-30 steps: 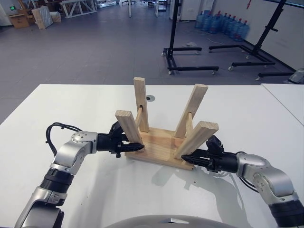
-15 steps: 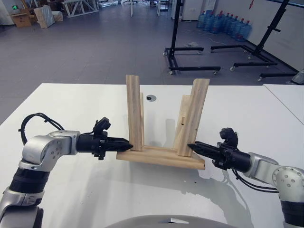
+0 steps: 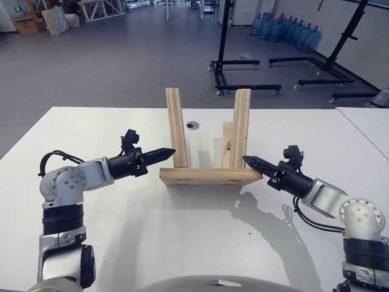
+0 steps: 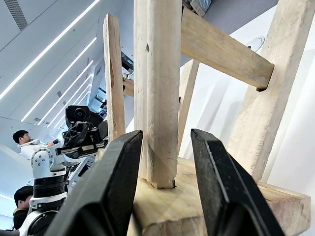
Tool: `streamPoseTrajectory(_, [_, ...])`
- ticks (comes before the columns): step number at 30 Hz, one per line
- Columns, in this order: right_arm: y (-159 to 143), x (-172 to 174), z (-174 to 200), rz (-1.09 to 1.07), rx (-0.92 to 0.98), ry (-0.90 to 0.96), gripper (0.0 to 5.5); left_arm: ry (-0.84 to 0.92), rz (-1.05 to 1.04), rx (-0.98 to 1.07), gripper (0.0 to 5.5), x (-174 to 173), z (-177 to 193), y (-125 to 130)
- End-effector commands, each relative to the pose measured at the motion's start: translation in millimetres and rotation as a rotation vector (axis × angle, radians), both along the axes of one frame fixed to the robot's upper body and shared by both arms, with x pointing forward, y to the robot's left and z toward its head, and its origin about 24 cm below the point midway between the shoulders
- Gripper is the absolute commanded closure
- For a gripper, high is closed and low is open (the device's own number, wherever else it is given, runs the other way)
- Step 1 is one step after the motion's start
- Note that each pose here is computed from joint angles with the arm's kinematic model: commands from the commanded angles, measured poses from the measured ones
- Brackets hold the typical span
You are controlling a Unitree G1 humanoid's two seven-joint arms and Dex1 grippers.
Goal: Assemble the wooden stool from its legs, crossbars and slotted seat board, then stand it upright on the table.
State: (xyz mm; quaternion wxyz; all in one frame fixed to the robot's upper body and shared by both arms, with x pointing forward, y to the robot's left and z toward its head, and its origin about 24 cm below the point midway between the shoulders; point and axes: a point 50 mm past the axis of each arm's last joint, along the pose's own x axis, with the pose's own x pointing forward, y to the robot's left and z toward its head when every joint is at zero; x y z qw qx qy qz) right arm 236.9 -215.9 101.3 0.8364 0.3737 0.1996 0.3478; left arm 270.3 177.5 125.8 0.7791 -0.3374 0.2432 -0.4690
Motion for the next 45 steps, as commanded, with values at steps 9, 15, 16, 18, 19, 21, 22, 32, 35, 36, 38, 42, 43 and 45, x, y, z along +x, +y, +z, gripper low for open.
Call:
streamPoseTrajectory(9, [-35,32,29,-0.267,0.000,-0.152,3.74,-0.100,0.343,0.120,3.11,34,-6,13])
streamPoseTrajectory(15, [-44,13,5,-0.200,-0.385,-0.261,3.74,-0.280,0.330,0.274,3.11,22,-8,37])
streamPoseTrajectory(16, [-49,9,0,-0.178,-0.462,-0.279,3.74,-0.328,0.313,0.348,3.11,19,-10,44])
streamPoseTrajectory(18, [-53,5,-6,-0.138,-0.554,-0.310,3.74,-0.407,0.278,0.457,3.11,16,-14,52])
streamPoseTrajectory(19, [-52,4,-9,-0.108,-0.588,-0.331,3.74,-0.431,0.257,0.480,3.11,13,-16,53])
streamPoseTrajectory(21, [-49,-5,-17,0.011,-0.646,-0.367,3.74,-0.481,0.121,0.511,3.11,-2,-21,49])
streamPoseTrajectory(22, [-48,-9,-20,0.066,-0.665,-0.379,3.74,-0.498,0.046,0.523,3.11,-11,-23,48])
streamPoseTrajectory(32, [-46,-5,-38,0.240,-0.816,-0.473,3.45,-0.705,-0.111,0.655,2.67,-4,-42,39])
streamPoseTrajectory(35, [-44,-1,-40,0.251,-0.821,-0.491,2.92,-0.733,-0.131,0.656,2.22,-1,-46,34])
streamPoseTrajectory(36, [-43,0,-40,0.267,-0.829,-0.497,2.75,-0.741,-0.143,0.659,2.09,1,-46,33])
streamPoseTrajectory(38, [-43,1,-41,0.288,-0.847,-0.508,2.39,-0.754,-0.151,0.656,1.79,5,-44,30])
streamPoseTrajectory(42, [-40,10,-42,0.289,-0.880,-0.546,2.11,-0.808,-0.118,0.700,1.56,18,-44,25])
streamPoseTrajectory(43, [-39,12,-42,0.298,-0.877,-0.551,2.11,-0.813,-0.118,0.700,1.56,20,-44,23])
streamPoseTrajectory(45, [-35,22,-37,0.310,-0.865,-0.569,2.11,-0.814,-0.140,0.681,1.56,22,-43,19])
